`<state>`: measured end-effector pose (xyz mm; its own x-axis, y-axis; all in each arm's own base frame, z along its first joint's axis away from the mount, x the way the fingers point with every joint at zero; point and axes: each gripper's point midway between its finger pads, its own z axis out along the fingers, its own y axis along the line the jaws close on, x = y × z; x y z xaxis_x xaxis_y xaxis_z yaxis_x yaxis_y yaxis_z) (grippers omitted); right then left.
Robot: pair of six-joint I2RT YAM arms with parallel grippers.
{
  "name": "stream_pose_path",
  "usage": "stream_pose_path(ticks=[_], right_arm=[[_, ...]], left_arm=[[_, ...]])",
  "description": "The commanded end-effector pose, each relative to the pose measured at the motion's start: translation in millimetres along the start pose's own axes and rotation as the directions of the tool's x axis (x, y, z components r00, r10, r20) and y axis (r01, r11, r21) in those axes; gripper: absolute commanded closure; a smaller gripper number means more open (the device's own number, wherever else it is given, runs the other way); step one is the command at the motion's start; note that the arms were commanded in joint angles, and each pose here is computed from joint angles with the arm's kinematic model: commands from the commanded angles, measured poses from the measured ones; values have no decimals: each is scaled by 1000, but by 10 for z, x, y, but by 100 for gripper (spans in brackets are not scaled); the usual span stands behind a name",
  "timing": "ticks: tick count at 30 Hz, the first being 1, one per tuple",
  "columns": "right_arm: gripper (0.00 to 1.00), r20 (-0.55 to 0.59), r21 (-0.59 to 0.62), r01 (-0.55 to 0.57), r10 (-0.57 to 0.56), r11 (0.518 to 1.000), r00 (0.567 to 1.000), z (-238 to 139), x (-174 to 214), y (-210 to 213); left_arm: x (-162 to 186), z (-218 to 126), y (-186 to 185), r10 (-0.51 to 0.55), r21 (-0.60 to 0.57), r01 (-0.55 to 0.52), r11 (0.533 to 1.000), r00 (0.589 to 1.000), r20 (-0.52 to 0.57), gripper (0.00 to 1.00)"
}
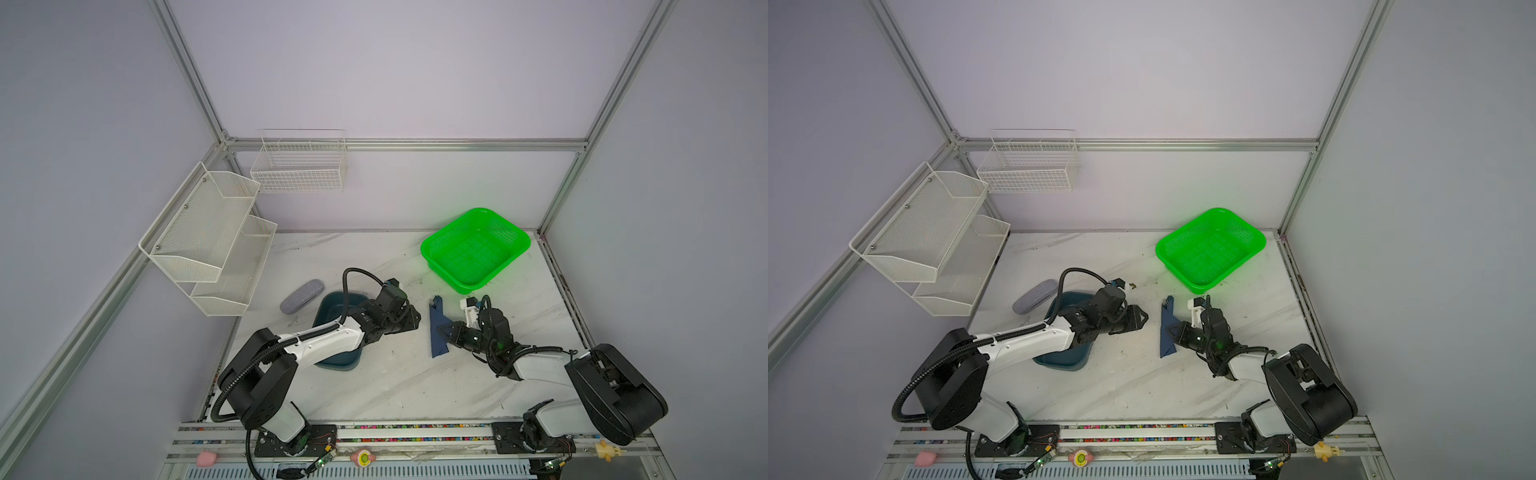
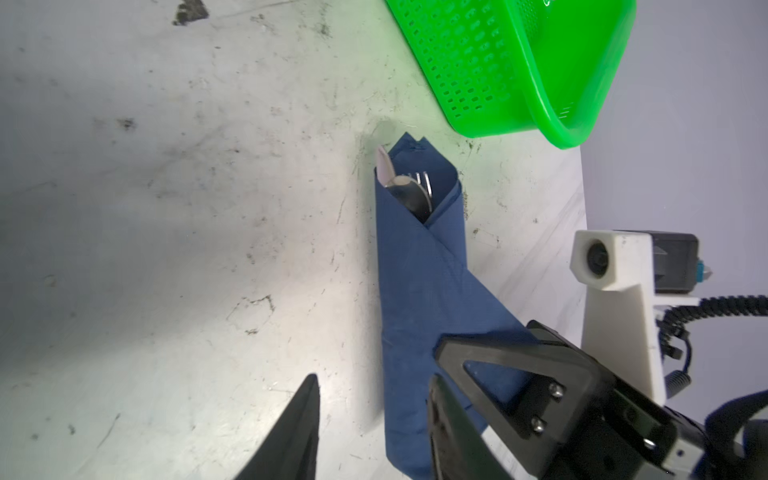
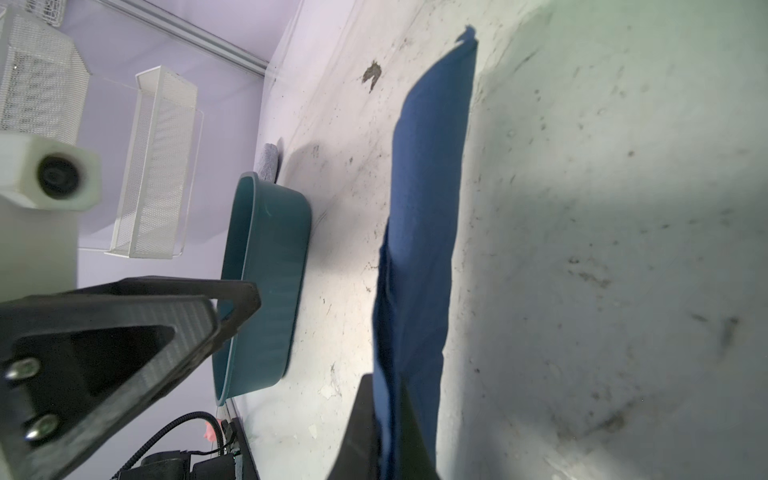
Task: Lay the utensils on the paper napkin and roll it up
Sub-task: 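Lift the napkin roll upright with both grippers, utensils pointing up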
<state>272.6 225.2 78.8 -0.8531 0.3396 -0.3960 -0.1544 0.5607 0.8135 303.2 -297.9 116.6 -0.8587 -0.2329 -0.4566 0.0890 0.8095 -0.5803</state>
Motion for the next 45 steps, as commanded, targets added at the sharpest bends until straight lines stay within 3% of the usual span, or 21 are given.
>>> stream_pose_path(ticks=[1,9,12,20,33,45], right_arm=[[96,28,-117,86,-83,989,996,-67,-127,355],[96,41,-186,162,-157,969,987,-169,-256,714],[96,58,-204,180,-172,962,983,-210,-303,816],[96,86,-219,243,-229,945,970,-311,-408,1029],[96,75,-283,260,-249,923,966,-428,-500,1380],[96,110,-382,305,-285,872,952,-712,-619,1900]], left_arm=[[-216,-191,-79,-9,67,0,998,992,128,52],[-392,-473,-225,-14,173,-21,985,980,200,38],[-409,-518,-291,15,242,-73,968,972,236,34],[-468,-745,-437,-31,443,-104,890,958,287,31],[-459,-882,-646,26,543,-162,824,968,251,17],[-702,-1068,-971,-47,666,-148,731,963,265,11]])
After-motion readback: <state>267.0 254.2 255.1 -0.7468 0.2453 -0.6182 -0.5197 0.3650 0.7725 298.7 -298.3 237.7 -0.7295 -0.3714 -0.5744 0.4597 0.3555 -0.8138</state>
